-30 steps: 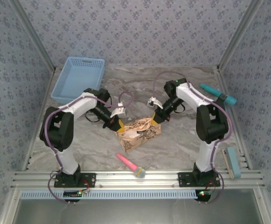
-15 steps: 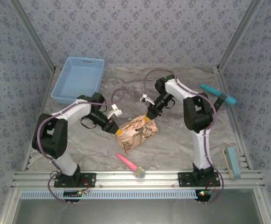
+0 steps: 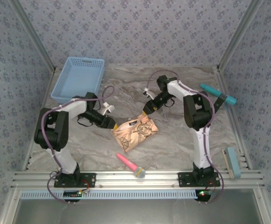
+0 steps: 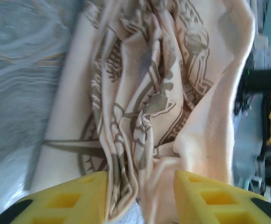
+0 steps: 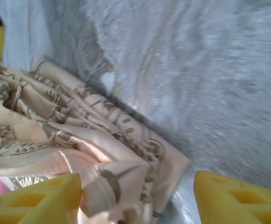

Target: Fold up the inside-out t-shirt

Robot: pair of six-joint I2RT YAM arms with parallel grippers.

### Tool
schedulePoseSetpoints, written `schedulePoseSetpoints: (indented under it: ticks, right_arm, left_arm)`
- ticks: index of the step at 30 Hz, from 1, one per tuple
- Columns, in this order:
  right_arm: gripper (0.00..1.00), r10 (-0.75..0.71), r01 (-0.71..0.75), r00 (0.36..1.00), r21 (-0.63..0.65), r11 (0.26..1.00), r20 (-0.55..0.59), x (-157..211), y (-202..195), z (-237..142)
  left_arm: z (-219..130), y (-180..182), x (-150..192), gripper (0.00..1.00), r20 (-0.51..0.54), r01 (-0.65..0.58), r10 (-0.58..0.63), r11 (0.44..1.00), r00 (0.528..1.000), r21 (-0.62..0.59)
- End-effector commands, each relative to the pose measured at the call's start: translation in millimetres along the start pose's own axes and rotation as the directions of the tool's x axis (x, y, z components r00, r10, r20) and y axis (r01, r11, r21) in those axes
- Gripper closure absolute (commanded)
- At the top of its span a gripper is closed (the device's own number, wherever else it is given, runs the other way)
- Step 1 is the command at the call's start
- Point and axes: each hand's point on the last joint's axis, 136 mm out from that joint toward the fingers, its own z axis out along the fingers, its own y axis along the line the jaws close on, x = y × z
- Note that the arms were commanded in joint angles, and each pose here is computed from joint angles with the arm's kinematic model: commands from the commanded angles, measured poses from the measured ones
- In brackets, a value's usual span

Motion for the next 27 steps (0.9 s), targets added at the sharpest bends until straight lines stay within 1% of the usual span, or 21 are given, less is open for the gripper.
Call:
schedulePoseSetpoints:
  ticks: [1,2,3,4,5,6,7,8,9,10,11,12,13,14,16,17,19,21,22,25,27]
  right_arm:
    - [0.01,-0.044,-0.006,0.966,0.193,0.981,0.256,-54.1,-0.6,-45.7]
    - [0.00,-0.063,-0.021,0.954,0.274,0.962,0.293,-58.6,-3.6,-55.8]
    - [0.00,-0.077,-0.038,0.947,0.347,0.937,0.311,-60.4,-5.2,-66.0]
    - [0.00,-0.089,-0.067,0.942,0.441,0.895,0.323,-60.4,-7.4,-77.9]
    - [0.00,-0.101,-0.100,0.940,0.545,0.832,0.327,-59.8,-8.9,-92.2]
    - [0.01,-0.114,-0.133,0.938,0.644,0.753,0.327,-58.4,-10.9,-107.2]
    - [0.00,-0.130,-0.161,0.938,0.736,0.657,0.321,-55.1,-9.4,-123.4]
    - [0.00,-0.136,-0.205,0.932,0.799,0.565,0.335,-50.2,-6.6,-137.7]
    - [0.00,-0.161,-0.233,0.920,0.830,0.506,0.356,-49.1,2.1,-150.9]
    - [0.00,-0.159,-0.295,0.899,0.833,0.468,0.408,-44.0,9.8,-161.7]
    - [0.00,-0.117,-0.370,0.869,0.788,0.493,0.481,-37.5,18.2,-165.9]
    - [0.00,-0.047,-0.423,0.844,0.718,0.553,0.534,-30.5,24.7,-163.5]
    - [0.04,0.035,-0.439,0.825,0.601,0.667,0.564,-28.9,37.6,-153.8]
    - [0.12,0.112,-0.434,0.820,0.483,0.760,0.561,-26.4,49.8,-141.1]
    - [0.23,0.244,-0.460,0.805,0.311,0.831,0.541,-14.1,63.0,-114.3]
    - [0.28,0.251,-0.440,0.813,0.271,0.856,0.525,-8.5,70.5,-98.8]
    - [0.38,0.214,-0.390,0.834,0.268,0.881,0.509,0.5,82.0,-75.7]
    - [0.46,0.207,-0.346,0.858,0.232,0.909,0.471,6.6,94.1,-50.2]
    - [0.56,0.207,-0.324,0.868,0.199,0.925,0.452,7.3,99.5,-36.5]
    - [0.69,0.224,-0.311,0.882,0.154,0.938,0.415,6.2,99.2,-3.5]
    - [0.70,0.215,-0.311,0.879,0.169,0.935,0.425,3.8,93.1,9.8]
  left_arm:
    - [-32.2,-5.1,-19.5,0.47,0.116,0.022,-0.008,0.992,0.993,-0.123]
    - [-43.7,-2.8,-24.0,0.34,0.146,0.034,-0.004,0.979,0.989,-0.199]
    - [-53.3,-3.8,-27.0,0.33,0.172,0.037,0.006,0.968,0.985,-0.247]
    - [-64.4,-7.9,-30.8,0.32,0.204,0.034,0.026,0.957,0.979,-0.288]
    - [-76.1,-13.3,-35.5,0.32,0.248,0.039,0.045,0.946,0.968,-0.322]
    - [-85.1,-18.9,-39.3,0.32,0.286,0.044,0.058,0.939,0.957,-0.340]
    - [-91.7,-30.1,-44.1,0.32,0.330,0.038,0.077,0.943,0.941,-0.329]
    - [-91.5,-43.1,-44.6,0.36,0.355,0.029,0.083,0.954,0.931,-0.297]
    - [-87.5,-58.3,-48.4,0.40,0.370,-0.020,0.120,0.964,0.921,-0.264]
    - [-76.8,-74.3,-45.8,0.42,0.352,-0.072,0.151,0.971,0.924,-0.228]
    - [-64.2,-85.4,-42.7,0.48,0.329,-0.105,0.174,0.970,0.928,-0.218]
    - [-50.2,-93.9,-38.8,0.52,0.303,-0.132,0.193,0.969,0.933,-0.211]
    - [-33.7,-102.2,-33.6,0.55,0.269,-0.163,0.216,0.965,0.939,-0.206]
    - [-17.6,-107.3,-28.4,0.58,0.236,-0.188,0.238,0.958,0.942,-0.217]
    - [6.5,-106.3,-17.7,0.59,0.184,-0.217,0.265,0.944,0.947,-0.247]
    - [14.8,-99.1,-13.2,0.61,0.167,-0.214,0.266,0.936,0.949,-0.279]
    - [22.2,-81.6,-9.4,0.64,0.167,-0.182,0.246,0.927,0.955,-0.328]
    - [22.4,-61.7,-10.9,0.63,0.176,-0.156,0.243,0.903,0.954,-0.401]
    - [21.9,-52.5,-12.8,0.62,0.178,-0.146,0.243,0.890,0.954,-0.433]
    - [24.2,-30.5,-18.4,0.60,0.176,-0.108,0.209,0.883,0.962,-0.457]
    - [30.2,-17.2,-17.5,0.60,0.160,-0.094,0.188,0.880,0.969,-0.465]
